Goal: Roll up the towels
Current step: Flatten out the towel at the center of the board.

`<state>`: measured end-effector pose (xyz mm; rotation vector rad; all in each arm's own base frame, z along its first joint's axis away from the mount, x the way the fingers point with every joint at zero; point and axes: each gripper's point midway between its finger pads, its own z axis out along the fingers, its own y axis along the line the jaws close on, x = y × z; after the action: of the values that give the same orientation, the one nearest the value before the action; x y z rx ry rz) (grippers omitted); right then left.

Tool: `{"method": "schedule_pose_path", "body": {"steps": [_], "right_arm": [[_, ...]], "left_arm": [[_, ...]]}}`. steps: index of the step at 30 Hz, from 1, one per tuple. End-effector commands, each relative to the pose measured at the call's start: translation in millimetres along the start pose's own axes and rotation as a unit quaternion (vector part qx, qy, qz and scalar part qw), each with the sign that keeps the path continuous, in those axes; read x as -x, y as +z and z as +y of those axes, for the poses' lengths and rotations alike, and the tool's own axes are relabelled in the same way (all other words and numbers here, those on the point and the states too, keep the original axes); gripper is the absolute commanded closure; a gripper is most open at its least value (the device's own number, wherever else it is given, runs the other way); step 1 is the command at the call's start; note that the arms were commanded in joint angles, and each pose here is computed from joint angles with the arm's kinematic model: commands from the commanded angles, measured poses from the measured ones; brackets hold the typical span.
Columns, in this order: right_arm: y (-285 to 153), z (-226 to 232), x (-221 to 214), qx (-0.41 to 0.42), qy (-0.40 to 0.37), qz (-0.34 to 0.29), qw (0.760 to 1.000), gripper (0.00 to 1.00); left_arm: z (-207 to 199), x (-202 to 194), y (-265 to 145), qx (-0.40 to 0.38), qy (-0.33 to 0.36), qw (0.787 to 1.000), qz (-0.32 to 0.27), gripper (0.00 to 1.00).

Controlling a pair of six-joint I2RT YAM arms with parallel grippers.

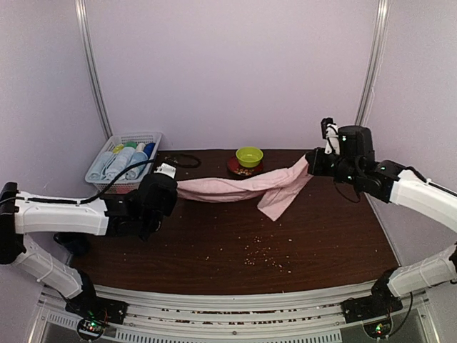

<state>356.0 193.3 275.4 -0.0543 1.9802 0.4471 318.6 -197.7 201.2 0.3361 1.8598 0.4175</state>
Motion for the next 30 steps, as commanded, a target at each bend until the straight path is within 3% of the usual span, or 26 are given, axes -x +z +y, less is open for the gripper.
{"method": "schedule_pose_path", "body": {"steps": [1,13,17,22,27,30], "right_arm": [[-11.4,10.2,-4.2,-0.033,0.000,-0.016,0.999,1.00],[77.1,52.9,-130.6,-0.013,-0.068,0.151,0.986,0.99],[74.2,71.1,-155.9,0.024,-0.128,0.201,0.971,0.75],[49.6,74.5,-142.1,0.050,-0.216,0.205,0.953,0.46],[31.3,57.0,-104.9,0.015,-0.304,0.167,0.938,0.27],[37.8,30.4,-91.0,-0.010,-0.291,0.169,0.942,0.18]], "left_arm": [[39.1,39.0,-35.0,0.060,-0.040,0.996,-0.046,1.00],[0.5,-16.7,-8.6,0.100,0.089,0.991,0.011,1.00],[-7.4,-27.9,-2.6,0.111,0.125,0.986,0.024,1.00],[-9.7,-34.3,-1.5,0.095,0.122,0.988,0.019,1.00],[-9.1,-41.0,2.4,0.073,0.115,0.991,0.012,1.00],[-10.5,-45.6,4.7,0.060,0.111,0.992,0.008,1.00]]}}
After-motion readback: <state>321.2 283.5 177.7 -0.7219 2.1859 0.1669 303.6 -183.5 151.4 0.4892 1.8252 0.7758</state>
